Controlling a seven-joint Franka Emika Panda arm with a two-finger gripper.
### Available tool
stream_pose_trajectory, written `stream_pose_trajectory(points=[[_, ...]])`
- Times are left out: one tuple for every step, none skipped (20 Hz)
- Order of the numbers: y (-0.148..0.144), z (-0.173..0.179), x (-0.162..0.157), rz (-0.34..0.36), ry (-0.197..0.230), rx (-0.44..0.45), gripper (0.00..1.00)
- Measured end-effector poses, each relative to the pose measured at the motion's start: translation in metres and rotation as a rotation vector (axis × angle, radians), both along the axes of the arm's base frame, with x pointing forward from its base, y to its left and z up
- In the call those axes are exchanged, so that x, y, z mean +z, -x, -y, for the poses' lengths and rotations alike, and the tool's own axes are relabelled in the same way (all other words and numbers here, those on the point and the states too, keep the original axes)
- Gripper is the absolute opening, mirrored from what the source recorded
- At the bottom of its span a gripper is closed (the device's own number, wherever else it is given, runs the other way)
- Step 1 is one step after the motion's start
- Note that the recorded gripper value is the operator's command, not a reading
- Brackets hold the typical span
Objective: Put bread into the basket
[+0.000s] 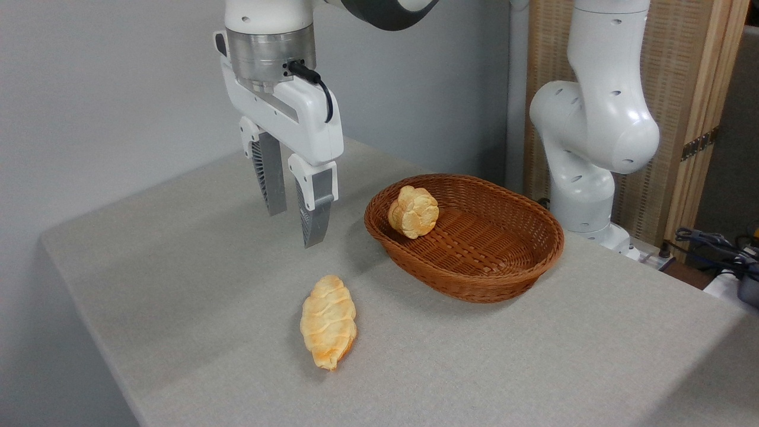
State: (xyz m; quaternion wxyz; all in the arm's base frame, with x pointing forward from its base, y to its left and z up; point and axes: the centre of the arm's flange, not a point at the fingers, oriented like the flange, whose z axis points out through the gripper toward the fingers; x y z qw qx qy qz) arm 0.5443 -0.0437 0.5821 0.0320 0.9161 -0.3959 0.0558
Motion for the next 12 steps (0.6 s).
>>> stream_pose_trajectory(points=[[0.0,0.0,0.0002,0.0,0.0,0.0,1.0],[0.0007,0.0,-0.0005,-0.006,0.0,-0.001,1.0],[0.0014,0.0,-0.0013,-0.014,-0.001,-0.001,1.0],[0.0017,0.0001,-0.0016,-0.017,-0.001,-0.002,1.0],[0.0019,0.0001,-0.0017,-0.018,-0.001,-0.002,1.0],[0.0019,0.0001,-0.0018,-0.019,-0.001,-0.002,1.0],[0.0019,0.0001,-0.0018,-0.019,-0.001,-0.002,1.0],[0.0019,0.0001,-0.0018,-0.019,-0.001,-0.002,1.0],[0.0019,0.0001,-0.0018,-0.019,-0.001,-0.002,1.0],[0.0019,0.0001,-0.0018,-0.019,-0.001,-0.002,1.0],[0.0019,0.0001,-0.002,-0.02,-0.001,-0.002,1.0],[0.0018,0.0001,-0.0023,-0.021,-0.001,-0.002,1.0]])
